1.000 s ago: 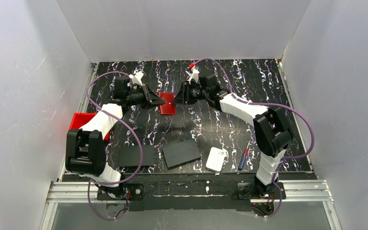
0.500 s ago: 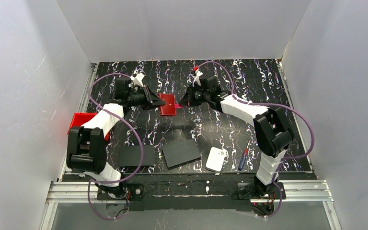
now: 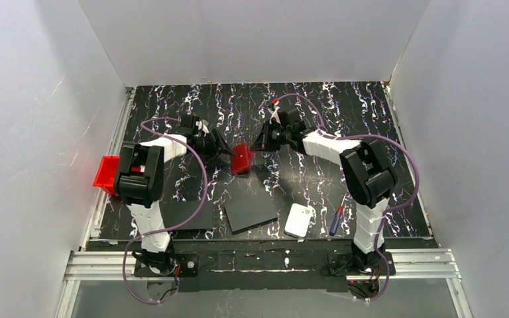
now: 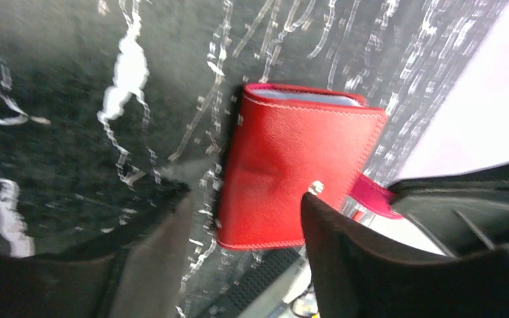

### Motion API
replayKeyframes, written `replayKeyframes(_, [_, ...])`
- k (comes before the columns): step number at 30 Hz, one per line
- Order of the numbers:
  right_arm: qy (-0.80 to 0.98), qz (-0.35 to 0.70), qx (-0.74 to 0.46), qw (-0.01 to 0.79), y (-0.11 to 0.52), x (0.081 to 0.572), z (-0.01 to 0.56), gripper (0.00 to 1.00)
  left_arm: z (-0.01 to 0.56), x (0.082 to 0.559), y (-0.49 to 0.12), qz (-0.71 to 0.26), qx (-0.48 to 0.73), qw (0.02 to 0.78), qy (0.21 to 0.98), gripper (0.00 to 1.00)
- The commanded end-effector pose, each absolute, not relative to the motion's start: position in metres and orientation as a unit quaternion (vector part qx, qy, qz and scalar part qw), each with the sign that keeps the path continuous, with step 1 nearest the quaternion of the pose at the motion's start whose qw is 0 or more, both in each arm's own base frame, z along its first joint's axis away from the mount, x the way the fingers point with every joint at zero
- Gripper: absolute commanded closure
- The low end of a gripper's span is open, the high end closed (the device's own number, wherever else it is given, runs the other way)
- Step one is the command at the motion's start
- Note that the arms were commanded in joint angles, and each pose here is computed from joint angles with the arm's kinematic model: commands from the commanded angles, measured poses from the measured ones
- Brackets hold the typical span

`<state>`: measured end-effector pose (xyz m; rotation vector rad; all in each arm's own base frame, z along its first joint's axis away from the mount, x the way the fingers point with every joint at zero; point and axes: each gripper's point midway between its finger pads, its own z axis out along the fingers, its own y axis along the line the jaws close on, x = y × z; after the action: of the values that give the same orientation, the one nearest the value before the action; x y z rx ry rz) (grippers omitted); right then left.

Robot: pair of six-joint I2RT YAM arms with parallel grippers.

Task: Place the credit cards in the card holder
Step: Open the card holder at the center of the board.

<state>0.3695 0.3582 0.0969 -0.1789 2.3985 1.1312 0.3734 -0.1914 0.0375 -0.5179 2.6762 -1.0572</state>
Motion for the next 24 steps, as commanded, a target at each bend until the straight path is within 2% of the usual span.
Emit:
replayKeyframes(1, [0.836, 0.463, -0.087, 0.281, 0.374, 0.372, 0.159, 0.99, 0.04, 0.355, -0.16, -0.269, -0.165, 0.116, 0.942, 0.34])
replayKeyframes(5, [0.83, 0.473, -0.093, 0.28, 0.384, 0.365, 0.17, 0.99, 0.055, 0.345, -0.161, -0.282, -0.158, 0.13, 0.937, 0.22])
replayKeyframes(9, [0.826, 0.485, -0.099, 0.271, 0.394, 0.361, 0.174, 0.99, 0.073, 0.347, -0.17, -0.316, -0.142, 0.138, 0.928, 0.15])
replayKeyframes(19, [0.822, 0.489, -0.108, 0.271, 0.402, 0.358, 0.179, 0.99, 0.082, 0.35, -0.178, -0.313, -0.108, 0.15, 0.932, 0.15])
replayKeyframes(24, [0.82, 0.49, -0.115, 0.273, 0.402, 0.356, 0.18, 0.99, 0.09, 0.348, -0.179, -0.278, -0.075, 0.167, 0.943, 0.12])
